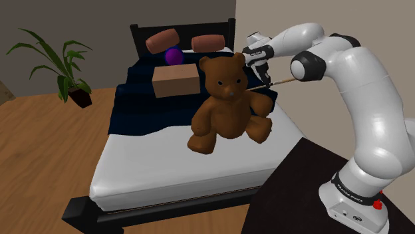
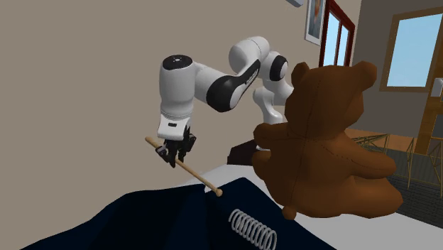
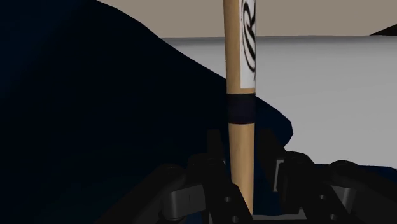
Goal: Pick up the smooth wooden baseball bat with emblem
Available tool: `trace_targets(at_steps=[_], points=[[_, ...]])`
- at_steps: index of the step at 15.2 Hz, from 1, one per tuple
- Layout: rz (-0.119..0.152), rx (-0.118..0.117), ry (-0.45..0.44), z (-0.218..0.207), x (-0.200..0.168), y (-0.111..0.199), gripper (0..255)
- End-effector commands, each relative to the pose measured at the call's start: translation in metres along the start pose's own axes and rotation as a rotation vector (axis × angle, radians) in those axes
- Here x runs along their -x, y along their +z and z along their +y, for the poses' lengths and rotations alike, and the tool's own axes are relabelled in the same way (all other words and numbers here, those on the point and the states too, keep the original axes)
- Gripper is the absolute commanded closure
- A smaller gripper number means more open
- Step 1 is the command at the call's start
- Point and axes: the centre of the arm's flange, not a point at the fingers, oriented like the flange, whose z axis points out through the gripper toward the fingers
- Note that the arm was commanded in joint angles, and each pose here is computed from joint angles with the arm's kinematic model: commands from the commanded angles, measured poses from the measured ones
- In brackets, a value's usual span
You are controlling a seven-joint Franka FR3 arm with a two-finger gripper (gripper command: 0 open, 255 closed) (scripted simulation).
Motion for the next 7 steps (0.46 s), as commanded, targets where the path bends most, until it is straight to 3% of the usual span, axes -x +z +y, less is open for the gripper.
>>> trace_targets(at_steps=[1,7], points=[[-0.006,-0.004,0.009,-0.002,0.010,-0.009,255],[-0.006,-0.004,0.009,-0.006,0.018,-0.028,255]])
